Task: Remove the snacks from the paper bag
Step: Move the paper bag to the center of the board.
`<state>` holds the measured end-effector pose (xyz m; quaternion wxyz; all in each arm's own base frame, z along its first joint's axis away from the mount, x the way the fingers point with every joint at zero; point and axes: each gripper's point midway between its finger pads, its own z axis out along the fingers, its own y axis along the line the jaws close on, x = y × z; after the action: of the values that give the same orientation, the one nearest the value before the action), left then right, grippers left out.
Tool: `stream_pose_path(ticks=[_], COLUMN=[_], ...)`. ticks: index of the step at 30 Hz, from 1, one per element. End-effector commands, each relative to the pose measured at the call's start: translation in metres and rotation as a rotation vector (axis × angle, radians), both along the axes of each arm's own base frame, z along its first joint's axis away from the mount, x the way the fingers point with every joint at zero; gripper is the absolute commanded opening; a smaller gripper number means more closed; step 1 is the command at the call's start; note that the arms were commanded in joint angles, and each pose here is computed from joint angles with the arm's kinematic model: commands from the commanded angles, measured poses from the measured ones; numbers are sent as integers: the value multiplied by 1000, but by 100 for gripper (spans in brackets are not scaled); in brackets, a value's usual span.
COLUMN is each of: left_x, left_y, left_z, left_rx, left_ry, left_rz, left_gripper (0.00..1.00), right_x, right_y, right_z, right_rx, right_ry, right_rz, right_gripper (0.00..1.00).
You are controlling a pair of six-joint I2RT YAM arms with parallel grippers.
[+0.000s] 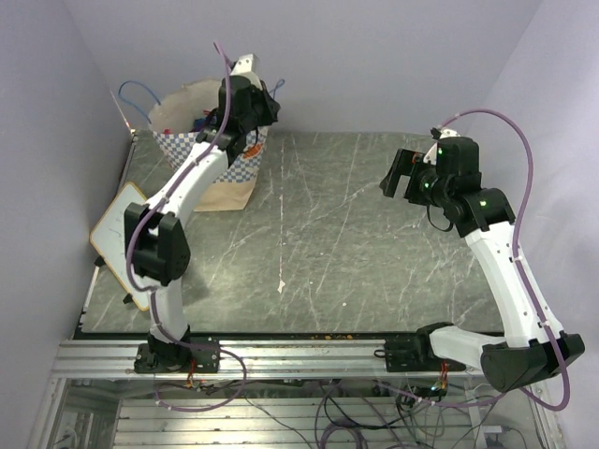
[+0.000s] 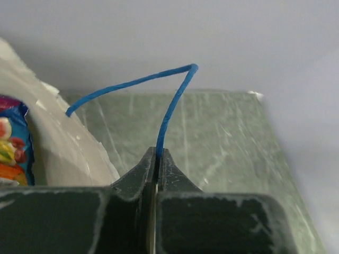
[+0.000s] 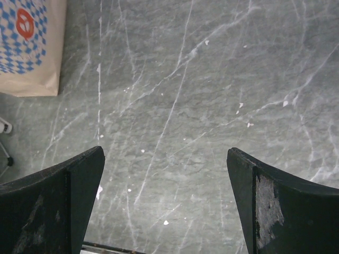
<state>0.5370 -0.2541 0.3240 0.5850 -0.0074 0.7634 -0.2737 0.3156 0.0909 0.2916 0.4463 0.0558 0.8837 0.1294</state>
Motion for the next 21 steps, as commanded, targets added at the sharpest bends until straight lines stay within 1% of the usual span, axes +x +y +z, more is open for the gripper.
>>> stream_pose_path(ticks=[1, 4, 7, 11, 13, 17, 19, 21], left_x=[-85, -128, -163, -204, -226, -263, -276, -284], left_y=[-52, -71, -83, -99, -111, -132, -142, -147], left_z=[80, 81, 89, 106, 105, 96, 86, 80], left_rx=[-213, -253, -275, -310, -307, -313, -302, -267], left_ry=[-92, -49, -20, -20, -9, 24, 56, 81], left_rz=[-203, -270, -314, -375, -401, -447, -475, -498], left_gripper=[7, 7, 7, 7, 7, 7, 8, 11], right_x=[-1, -1, -4, -9, -8, -2, 2, 3], right_y=[5, 18, 24, 32, 41, 47, 48, 48], right_z=[5, 21, 31, 27, 30, 39, 47, 55], right_rx=[83, 154, 251, 379, 433, 465, 465, 468], right_ry=[-2, -42, -69, -70, -66, -28, -25, -24], right_rz=[-33, 16, -13, -48, -24, -27, -29, -38], right_gripper=[100, 100, 100, 100, 100, 100, 100, 100])
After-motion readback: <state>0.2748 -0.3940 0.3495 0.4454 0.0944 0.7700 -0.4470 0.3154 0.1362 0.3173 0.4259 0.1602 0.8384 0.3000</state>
